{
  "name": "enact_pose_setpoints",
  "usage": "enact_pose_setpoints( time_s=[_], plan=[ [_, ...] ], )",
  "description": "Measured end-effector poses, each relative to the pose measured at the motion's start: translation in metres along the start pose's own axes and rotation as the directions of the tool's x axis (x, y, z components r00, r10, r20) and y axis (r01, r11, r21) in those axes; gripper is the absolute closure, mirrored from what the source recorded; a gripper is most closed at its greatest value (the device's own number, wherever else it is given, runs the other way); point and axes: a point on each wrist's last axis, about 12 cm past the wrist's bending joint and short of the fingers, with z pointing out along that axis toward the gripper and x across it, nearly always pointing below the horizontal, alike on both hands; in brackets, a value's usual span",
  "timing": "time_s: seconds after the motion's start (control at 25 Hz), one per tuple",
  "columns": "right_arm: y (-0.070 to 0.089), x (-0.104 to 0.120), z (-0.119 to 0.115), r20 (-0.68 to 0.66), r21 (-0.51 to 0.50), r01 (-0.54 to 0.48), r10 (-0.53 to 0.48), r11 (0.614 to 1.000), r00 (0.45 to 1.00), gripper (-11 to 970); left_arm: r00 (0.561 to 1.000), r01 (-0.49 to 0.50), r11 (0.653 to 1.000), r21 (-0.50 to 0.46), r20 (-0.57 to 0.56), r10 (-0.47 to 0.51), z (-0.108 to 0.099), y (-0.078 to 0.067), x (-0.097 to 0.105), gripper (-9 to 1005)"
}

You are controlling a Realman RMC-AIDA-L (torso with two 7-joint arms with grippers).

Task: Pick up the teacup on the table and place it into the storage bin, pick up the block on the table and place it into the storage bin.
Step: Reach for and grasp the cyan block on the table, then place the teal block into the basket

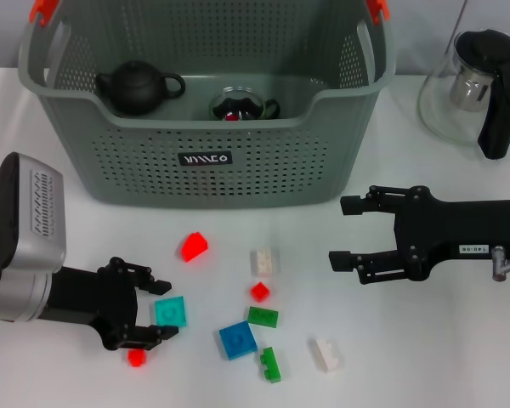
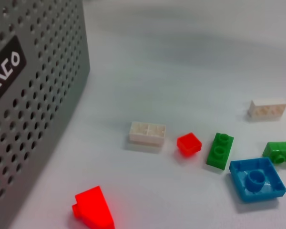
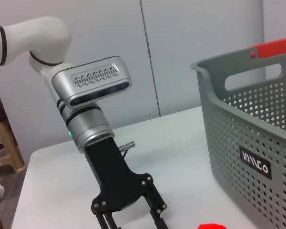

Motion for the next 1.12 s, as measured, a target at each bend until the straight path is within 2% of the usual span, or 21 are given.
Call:
enact_pose_setpoints(
  time_s=[0.2,0.44,0.68,0.88,0.96,1.12],
  plan=[
    [0.0,0.0,0.0,0.0,0.001,-0.001,0.001,1.0,1.0,48,1.0,-0.015,1.0,0.011,-0.012,0.015,0.002,0.002,-0.001,368],
    [0.0,0.0,0.0,0.0,0.0,-0.001,0.001,1.0,1.0,49,1.0,-0.019,1.0,0.014,-0.016,0.019,0.001,0.002,-0.002,583],
    [0.0,0.001,0.0,0.001,0.001,-0.003,0.003,1.0,1.0,49,1.0,-0.022,1.0,0.012,-0.007,0.022,-0.001,0.003,-0.004,593],
    [0.0,0.001,0.0,0.0,0.001,-0.004,0.004,1.0,1.0,49,0.989,-0.012,0.999,0.038,0.147,0.007,-0.026,0.004,-0.018,585],
    [0.001,0.001,0.0,-0.001,-0.001,-0.004,0.004,1.0,1.0,48,0.968,-0.023,0.998,0.051,0.251,0.009,-0.042,0.007,-0.028,582],
    [0.001,0.001,0.0,-0.001,-0.003,-0.003,0.003,1.0,1.0,49,0.899,-0.061,0.997,0.054,0.436,0.031,-0.071,0.015,-0.049,576]
  ],
)
